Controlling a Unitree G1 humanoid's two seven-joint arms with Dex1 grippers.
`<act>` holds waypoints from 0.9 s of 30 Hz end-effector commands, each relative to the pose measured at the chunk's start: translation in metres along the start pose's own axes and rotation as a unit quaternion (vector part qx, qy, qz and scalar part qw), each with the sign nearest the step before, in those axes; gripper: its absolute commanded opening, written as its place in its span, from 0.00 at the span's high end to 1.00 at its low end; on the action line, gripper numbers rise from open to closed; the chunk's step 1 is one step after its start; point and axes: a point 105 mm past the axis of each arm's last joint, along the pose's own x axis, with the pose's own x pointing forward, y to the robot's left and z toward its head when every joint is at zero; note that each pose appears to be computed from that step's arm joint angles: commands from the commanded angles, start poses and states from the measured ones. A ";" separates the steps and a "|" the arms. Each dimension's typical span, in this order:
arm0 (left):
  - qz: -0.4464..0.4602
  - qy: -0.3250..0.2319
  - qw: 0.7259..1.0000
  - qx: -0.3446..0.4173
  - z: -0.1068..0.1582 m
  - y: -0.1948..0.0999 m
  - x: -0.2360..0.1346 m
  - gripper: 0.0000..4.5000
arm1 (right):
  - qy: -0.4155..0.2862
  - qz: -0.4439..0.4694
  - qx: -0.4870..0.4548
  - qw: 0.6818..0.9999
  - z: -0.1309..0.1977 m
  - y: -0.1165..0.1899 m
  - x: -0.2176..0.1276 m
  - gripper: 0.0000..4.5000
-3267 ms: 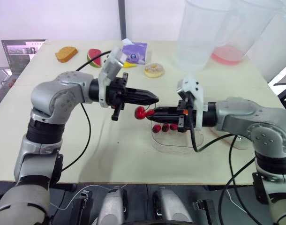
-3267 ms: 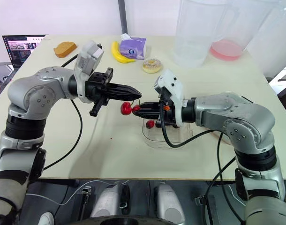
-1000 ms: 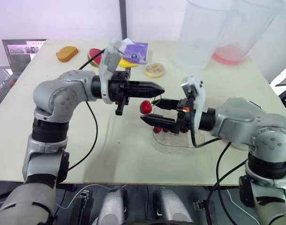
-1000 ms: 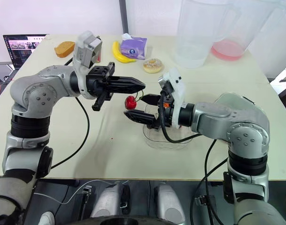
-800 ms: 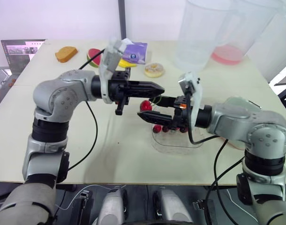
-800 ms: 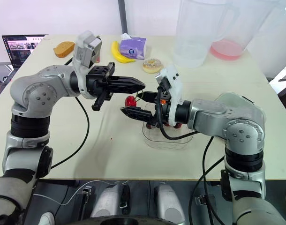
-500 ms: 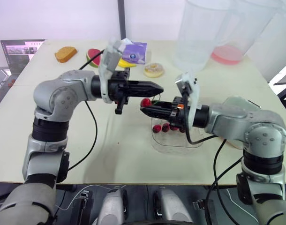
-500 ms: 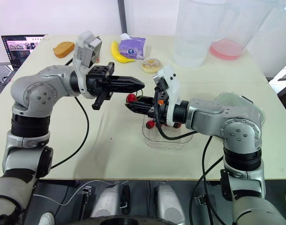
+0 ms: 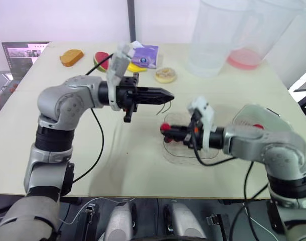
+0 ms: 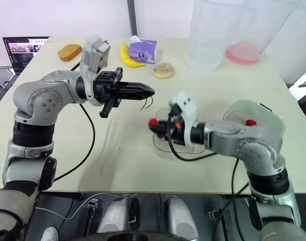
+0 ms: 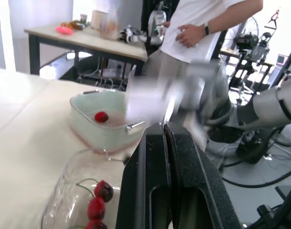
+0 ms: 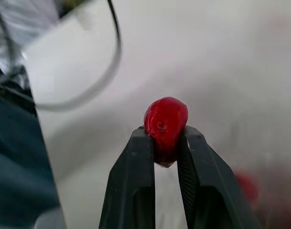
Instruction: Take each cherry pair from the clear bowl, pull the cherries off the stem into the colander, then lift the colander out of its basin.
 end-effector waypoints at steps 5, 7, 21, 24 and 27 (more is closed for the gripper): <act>-0.012 -0.011 0.999 0.028 0.012 -0.008 -0.001 1.00 | -0.067 -0.014 -0.034 0.997 0.031 -0.001 -0.022 0.96; -0.012 -0.012 0.999 0.028 0.012 -0.009 -0.001 1.00 | -0.083 -0.030 -0.037 0.995 0.038 -0.004 -0.036 0.96; -0.008 -0.013 1.000 0.024 0.010 -0.012 -0.003 1.00 | -0.013 -0.399 0.001 0.917 -0.002 -0.098 -0.202 0.96; -0.009 -0.012 1.000 0.025 0.010 -0.012 -0.002 1.00 | 0.006 -0.416 0.009 0.909 -0.016 -0.106 -0.203 0.96; -0.011 -0.010 1.000 0.026 0.009 -0.013 -0.002 1.00 | 0.017 -0.439 0.018 0.898 -0.028 -0.116 -0.206 0.74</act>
